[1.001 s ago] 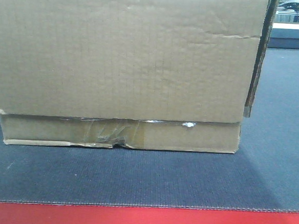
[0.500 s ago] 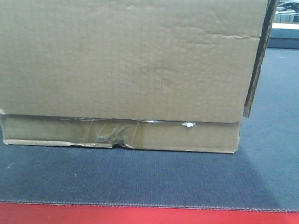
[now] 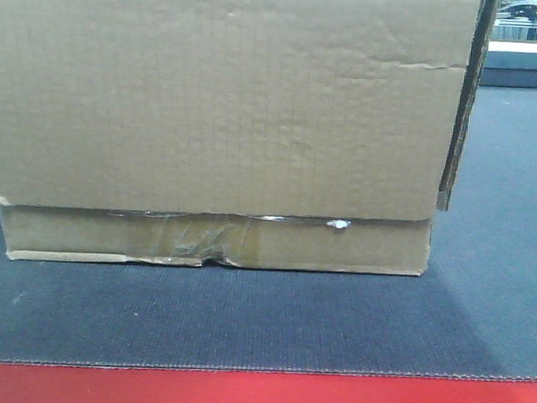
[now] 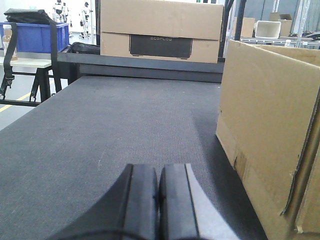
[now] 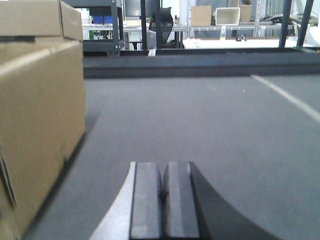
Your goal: Grab carton from right shelf to conveyor
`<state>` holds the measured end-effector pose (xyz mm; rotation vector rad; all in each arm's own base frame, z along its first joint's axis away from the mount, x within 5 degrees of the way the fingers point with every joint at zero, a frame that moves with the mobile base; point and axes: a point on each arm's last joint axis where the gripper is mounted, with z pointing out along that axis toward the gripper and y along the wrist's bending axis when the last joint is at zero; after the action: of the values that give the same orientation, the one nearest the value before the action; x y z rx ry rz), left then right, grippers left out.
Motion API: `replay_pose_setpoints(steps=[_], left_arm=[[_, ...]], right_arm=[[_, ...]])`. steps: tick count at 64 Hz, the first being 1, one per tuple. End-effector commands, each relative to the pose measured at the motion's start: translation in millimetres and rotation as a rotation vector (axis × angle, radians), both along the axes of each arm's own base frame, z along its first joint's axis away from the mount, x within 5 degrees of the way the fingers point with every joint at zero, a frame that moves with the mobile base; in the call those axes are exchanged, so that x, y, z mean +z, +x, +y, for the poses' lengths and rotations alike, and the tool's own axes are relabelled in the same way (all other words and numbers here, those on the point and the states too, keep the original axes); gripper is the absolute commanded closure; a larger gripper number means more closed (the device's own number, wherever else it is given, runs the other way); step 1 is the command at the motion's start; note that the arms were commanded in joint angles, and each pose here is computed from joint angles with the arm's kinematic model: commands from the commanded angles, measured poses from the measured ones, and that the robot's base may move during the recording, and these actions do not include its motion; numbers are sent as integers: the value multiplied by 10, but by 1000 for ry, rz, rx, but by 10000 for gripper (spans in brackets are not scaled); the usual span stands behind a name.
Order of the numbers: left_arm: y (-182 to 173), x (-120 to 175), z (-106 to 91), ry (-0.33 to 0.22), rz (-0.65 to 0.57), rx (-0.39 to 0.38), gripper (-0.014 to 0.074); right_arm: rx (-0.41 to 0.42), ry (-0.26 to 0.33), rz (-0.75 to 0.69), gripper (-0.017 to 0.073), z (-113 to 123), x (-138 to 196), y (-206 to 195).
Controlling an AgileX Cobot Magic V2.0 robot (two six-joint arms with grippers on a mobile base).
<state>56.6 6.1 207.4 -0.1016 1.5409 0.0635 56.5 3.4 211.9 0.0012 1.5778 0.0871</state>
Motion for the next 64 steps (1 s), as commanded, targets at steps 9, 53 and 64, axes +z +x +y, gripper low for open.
replay_pose_setpoints(steps=[9,53,64], left_arm=[[-6,25,0,8,-23,1,594],[-6,25,0,8,-23,1,594],[-6,25,0,8,-23,1,594]], right_arm=[[-7,0,-10,628,-5,-63,-1],[-8,1,-21,628,-6,-53,-1],[-8,1,-21,628,-6,-53,-1]])
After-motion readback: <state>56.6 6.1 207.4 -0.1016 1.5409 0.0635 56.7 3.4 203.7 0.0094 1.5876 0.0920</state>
